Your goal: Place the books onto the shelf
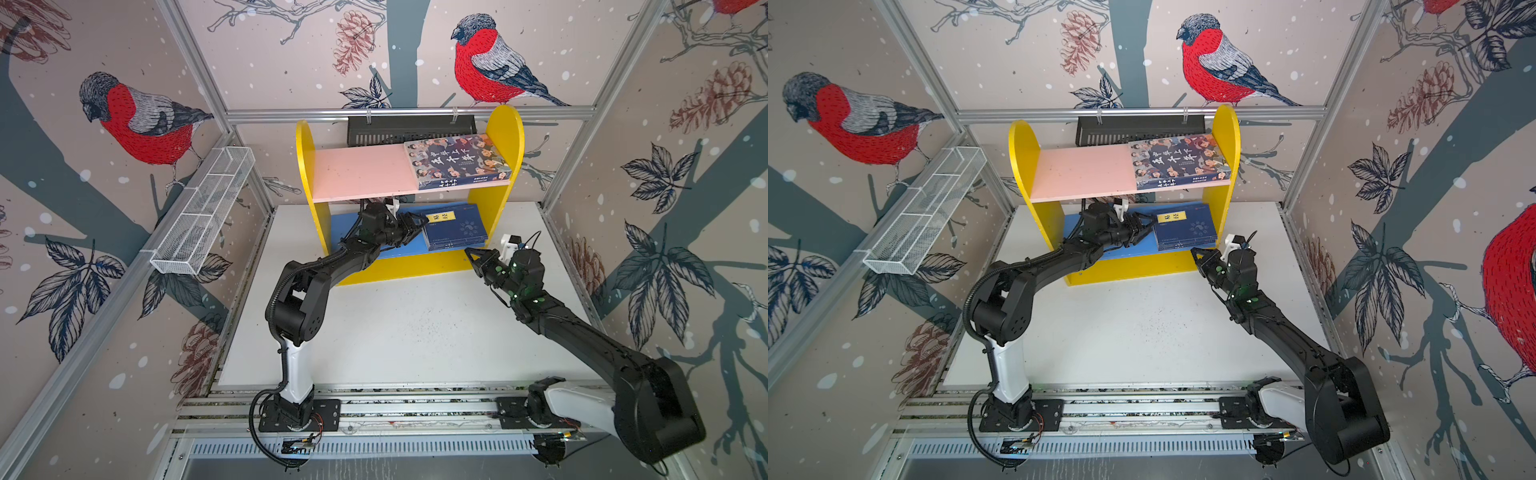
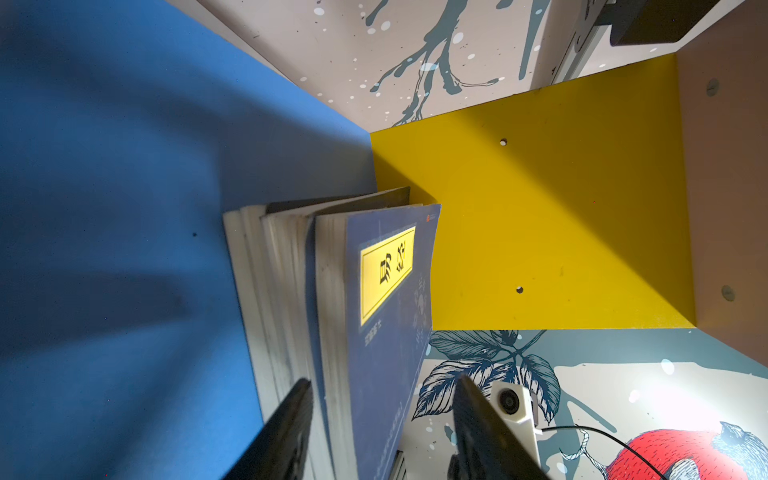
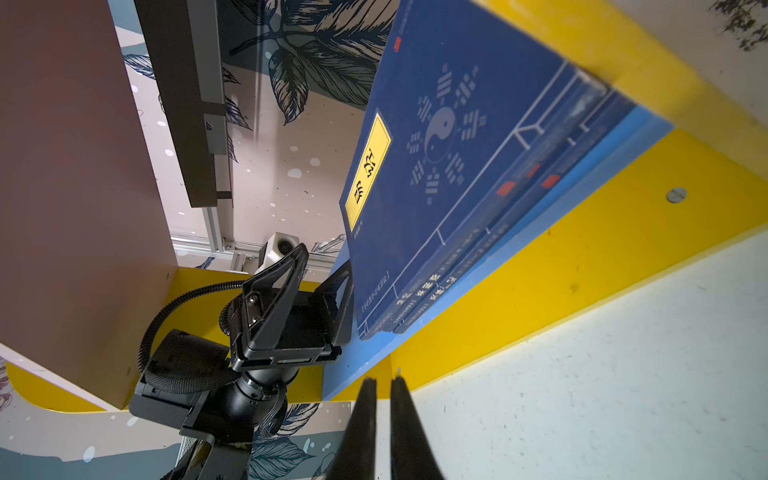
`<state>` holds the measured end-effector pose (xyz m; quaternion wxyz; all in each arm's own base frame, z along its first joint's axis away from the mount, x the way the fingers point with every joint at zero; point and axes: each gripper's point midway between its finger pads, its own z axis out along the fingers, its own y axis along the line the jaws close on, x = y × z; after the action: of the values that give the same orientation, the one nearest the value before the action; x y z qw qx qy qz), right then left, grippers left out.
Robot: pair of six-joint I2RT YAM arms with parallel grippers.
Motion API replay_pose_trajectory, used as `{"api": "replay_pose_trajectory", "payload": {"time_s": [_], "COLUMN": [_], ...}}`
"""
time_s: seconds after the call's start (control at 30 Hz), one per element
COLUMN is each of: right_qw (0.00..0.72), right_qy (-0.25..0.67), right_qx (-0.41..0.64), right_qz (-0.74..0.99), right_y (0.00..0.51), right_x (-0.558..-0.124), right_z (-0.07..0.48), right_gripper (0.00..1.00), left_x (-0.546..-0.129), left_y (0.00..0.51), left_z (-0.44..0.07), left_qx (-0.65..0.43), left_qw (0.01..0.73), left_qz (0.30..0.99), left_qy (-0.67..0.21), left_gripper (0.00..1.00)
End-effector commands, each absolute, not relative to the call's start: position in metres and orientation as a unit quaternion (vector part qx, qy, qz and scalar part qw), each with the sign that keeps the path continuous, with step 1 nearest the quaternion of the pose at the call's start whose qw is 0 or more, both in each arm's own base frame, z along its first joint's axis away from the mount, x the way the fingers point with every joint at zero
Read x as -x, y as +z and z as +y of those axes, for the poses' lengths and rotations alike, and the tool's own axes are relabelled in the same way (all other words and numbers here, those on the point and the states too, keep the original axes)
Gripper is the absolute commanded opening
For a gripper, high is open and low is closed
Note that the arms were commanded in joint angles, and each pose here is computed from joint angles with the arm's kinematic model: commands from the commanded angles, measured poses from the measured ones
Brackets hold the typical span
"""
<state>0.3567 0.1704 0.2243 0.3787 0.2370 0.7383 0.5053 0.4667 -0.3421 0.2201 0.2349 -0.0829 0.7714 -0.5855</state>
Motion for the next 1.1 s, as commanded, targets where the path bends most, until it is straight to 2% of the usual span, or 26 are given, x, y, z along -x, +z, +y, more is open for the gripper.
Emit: {"api": "replay_pose_trajectory", "payload": {"time_s": [0.0, 1.07], "right_qw": [0.389, 0.391], "right_qy": [0.507, 0.501], "right_qx": [-0.23, -0.236], "right_qz": [0.734, 0.735], "right_y": [0.231, 0.229], "right_x": [-0.358, -0.359], "right_z": [0.17, 0.167], "right_gripper": [0.12, 0.12], "left_x": [-0.467, -0.459], "left_y": [0.228, 0.23], "left_z": [-0.347, -0.355], "left_qx": [0.07, 0.077], "left_qw": [0.237, 0.218], "left_qz": [0.76, 0.759], "left_qy": [-0.6, -0.609], "left_gripper": [0.56, 0.56]}}
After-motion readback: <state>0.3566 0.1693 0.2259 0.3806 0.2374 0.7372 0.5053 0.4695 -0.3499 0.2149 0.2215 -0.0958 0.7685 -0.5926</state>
